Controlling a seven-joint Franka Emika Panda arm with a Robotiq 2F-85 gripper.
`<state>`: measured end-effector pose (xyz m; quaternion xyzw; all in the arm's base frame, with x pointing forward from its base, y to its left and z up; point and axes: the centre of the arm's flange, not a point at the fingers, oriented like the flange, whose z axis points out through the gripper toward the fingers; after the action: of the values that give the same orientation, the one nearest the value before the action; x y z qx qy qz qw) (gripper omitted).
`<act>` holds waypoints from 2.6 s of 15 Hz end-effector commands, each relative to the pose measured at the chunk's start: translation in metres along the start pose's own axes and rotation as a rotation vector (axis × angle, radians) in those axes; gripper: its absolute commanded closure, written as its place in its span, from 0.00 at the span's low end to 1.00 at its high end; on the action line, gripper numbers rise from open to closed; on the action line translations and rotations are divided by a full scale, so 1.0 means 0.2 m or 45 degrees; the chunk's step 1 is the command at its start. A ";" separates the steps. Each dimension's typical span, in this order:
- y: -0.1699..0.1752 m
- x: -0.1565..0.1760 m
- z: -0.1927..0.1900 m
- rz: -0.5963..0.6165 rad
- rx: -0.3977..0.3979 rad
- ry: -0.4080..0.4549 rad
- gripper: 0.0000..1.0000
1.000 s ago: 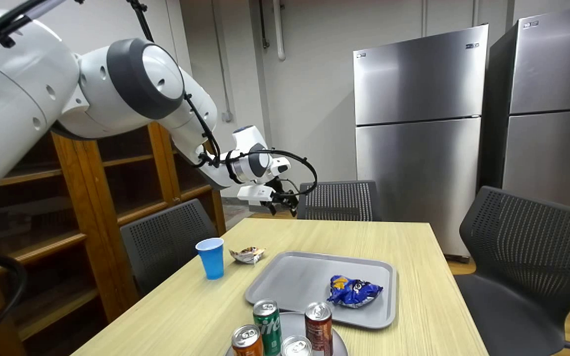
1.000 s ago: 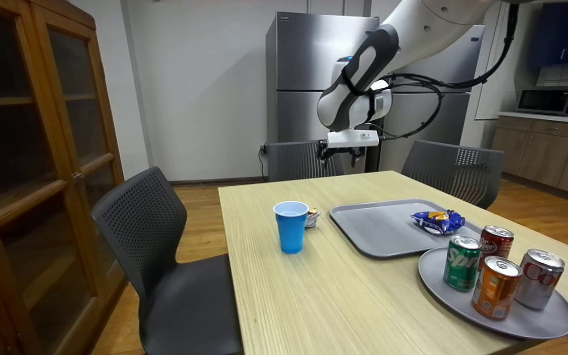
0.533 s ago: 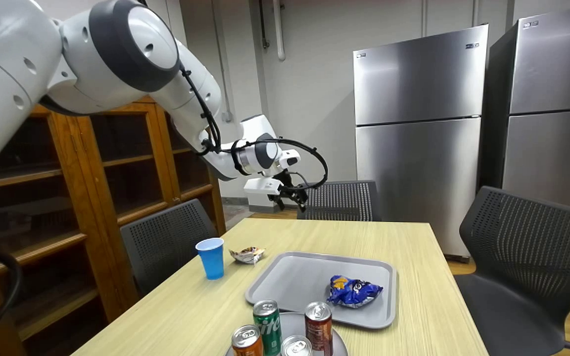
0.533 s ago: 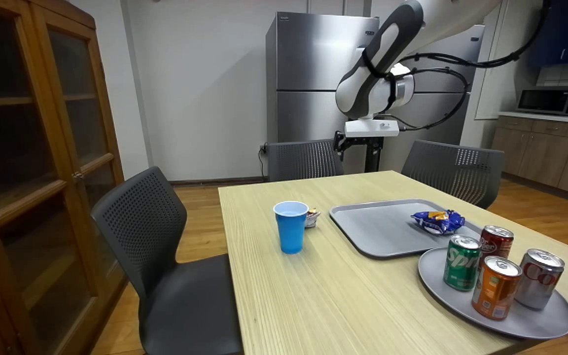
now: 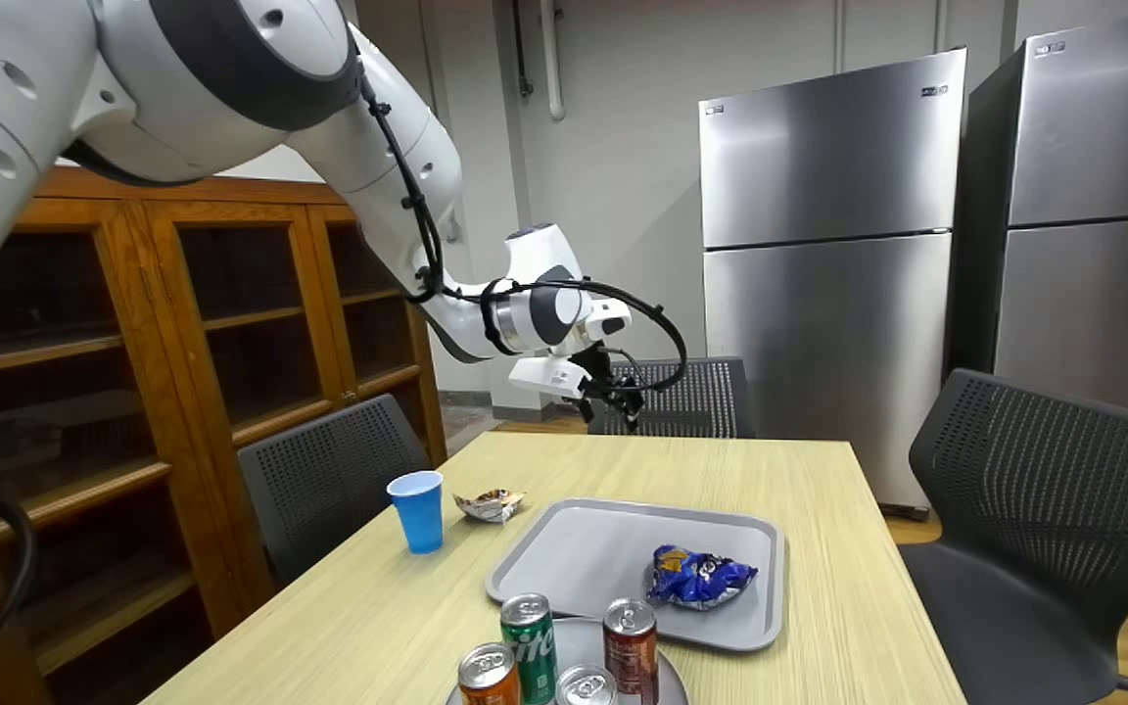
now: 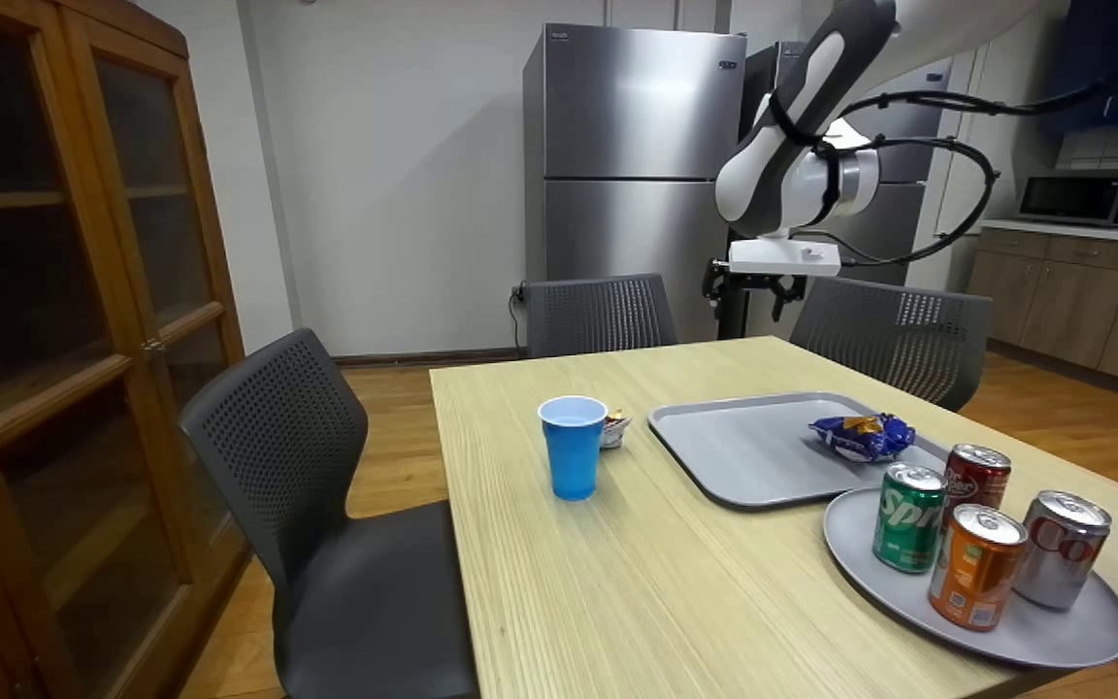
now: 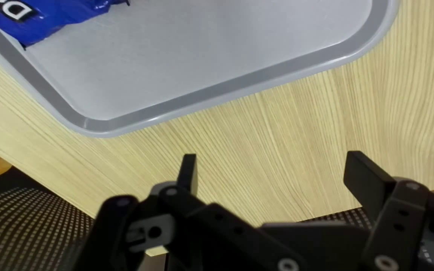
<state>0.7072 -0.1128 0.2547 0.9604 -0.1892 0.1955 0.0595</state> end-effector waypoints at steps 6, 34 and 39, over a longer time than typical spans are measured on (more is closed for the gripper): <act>0.28 -0.17 -0.06 0.101 0.059 -0.021 0.00; 0.85 -0.52 0.29 0.706 -0.291 -0.250 0.00; 0.86 -0.47 0.38 0.787 -0.322 -0.254 0.00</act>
<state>0.5677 -0.2498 0.1555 0.8707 -0.4743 0.0909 0.0928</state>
